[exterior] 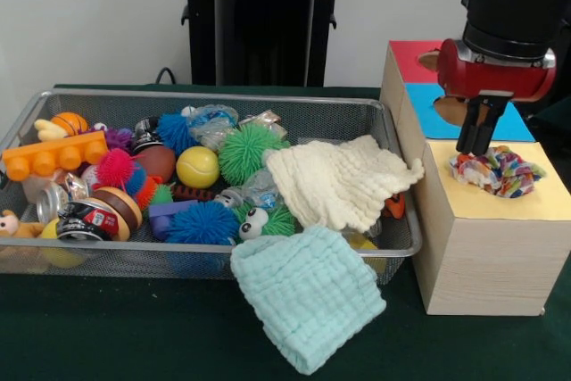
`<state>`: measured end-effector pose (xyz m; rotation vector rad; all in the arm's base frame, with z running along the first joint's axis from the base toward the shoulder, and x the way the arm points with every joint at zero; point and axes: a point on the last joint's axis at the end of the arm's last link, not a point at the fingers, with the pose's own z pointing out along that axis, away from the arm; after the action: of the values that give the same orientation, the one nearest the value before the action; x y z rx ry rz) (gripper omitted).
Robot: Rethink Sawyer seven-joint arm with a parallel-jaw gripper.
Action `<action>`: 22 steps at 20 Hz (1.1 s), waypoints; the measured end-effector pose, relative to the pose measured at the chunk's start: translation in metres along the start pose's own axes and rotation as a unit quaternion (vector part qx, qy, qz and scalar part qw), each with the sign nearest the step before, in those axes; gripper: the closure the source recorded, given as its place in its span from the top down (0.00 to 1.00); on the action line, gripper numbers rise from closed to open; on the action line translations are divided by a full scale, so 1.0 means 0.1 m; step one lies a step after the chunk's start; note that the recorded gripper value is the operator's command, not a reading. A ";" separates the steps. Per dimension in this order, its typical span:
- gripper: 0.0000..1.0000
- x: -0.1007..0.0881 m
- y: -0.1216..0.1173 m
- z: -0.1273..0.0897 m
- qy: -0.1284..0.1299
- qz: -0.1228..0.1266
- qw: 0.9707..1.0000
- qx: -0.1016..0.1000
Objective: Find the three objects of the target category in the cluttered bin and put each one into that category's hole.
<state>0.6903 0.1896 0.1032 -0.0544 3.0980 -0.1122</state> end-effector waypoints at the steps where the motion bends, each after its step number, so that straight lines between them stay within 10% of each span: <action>1: 0.00 0.01 0.02 0.00 0.000 -0.002 1.000 0.000; 22: 0.00 0.14 0.26 0.13 -0.005 -0.025 1.000 0.013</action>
<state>0.6762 0.2141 0.0874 -0.1307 3.0849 -0.1520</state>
